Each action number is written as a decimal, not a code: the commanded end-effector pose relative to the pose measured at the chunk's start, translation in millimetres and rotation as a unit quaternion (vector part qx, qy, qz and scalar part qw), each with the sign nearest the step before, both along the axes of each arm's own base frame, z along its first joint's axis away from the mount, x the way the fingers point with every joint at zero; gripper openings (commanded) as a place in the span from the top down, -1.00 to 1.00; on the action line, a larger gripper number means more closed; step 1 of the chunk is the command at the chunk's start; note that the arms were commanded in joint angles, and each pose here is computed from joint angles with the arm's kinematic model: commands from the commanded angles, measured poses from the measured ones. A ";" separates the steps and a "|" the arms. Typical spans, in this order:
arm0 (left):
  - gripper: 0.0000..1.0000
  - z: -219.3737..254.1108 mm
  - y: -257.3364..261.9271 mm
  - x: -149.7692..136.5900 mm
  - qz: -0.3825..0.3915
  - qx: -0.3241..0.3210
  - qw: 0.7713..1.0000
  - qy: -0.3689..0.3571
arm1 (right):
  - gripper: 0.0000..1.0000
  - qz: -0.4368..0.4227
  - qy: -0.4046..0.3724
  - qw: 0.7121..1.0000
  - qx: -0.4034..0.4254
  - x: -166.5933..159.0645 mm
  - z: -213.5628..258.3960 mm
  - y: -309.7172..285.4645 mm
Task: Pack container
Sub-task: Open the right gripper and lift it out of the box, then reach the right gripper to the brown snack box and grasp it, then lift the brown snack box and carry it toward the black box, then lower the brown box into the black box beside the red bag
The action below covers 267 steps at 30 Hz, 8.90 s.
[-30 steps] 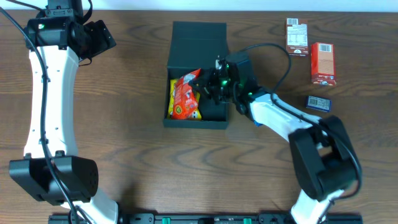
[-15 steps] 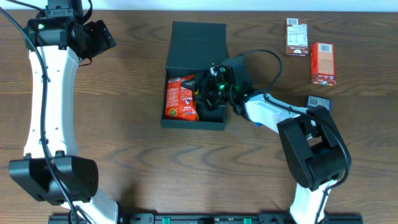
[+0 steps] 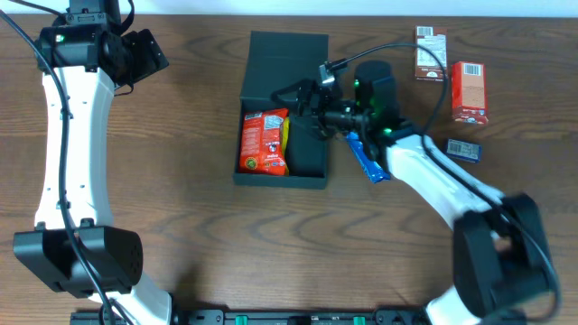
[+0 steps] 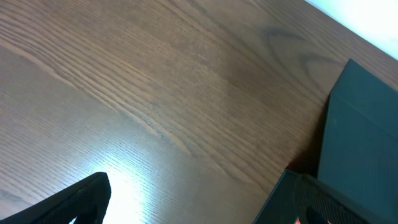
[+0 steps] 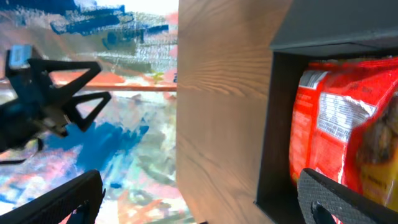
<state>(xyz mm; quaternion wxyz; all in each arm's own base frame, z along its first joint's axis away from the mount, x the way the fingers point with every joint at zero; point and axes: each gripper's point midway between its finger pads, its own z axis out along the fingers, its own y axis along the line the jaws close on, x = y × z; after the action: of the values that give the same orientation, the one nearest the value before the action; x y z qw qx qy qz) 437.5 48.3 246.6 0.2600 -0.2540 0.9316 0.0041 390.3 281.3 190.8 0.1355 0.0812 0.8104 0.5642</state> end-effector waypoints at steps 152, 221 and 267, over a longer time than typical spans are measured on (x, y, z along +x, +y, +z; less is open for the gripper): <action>-0.90 -0.1 -70.6 9.8 -0.076 0.013 0.997 -0.012 | -0.98 -0.104 0.036 0.813 -0.572 169.5 -152.2 -313.4; -0.90 0.8 -70.7 11.2 -0.075 0.013 0.997 -0.015 | -0.42 -0.058 0.038 0.817 -0.572 163.4 -158.7 -286.2; -0.90 -7.3 -62.6 -4.6 -0.086 0.041 0.995 0.025 | -0.01 0.000 0.031 0.875 -0.482 -17.5 -12.6 -60.9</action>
<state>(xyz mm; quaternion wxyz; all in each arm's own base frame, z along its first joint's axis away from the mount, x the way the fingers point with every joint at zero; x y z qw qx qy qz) 433.6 -19.5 244.0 0.2509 -0.1645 0.9539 0.0072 372.5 220.2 196.8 0.1548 -0.0438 0.9804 0.1134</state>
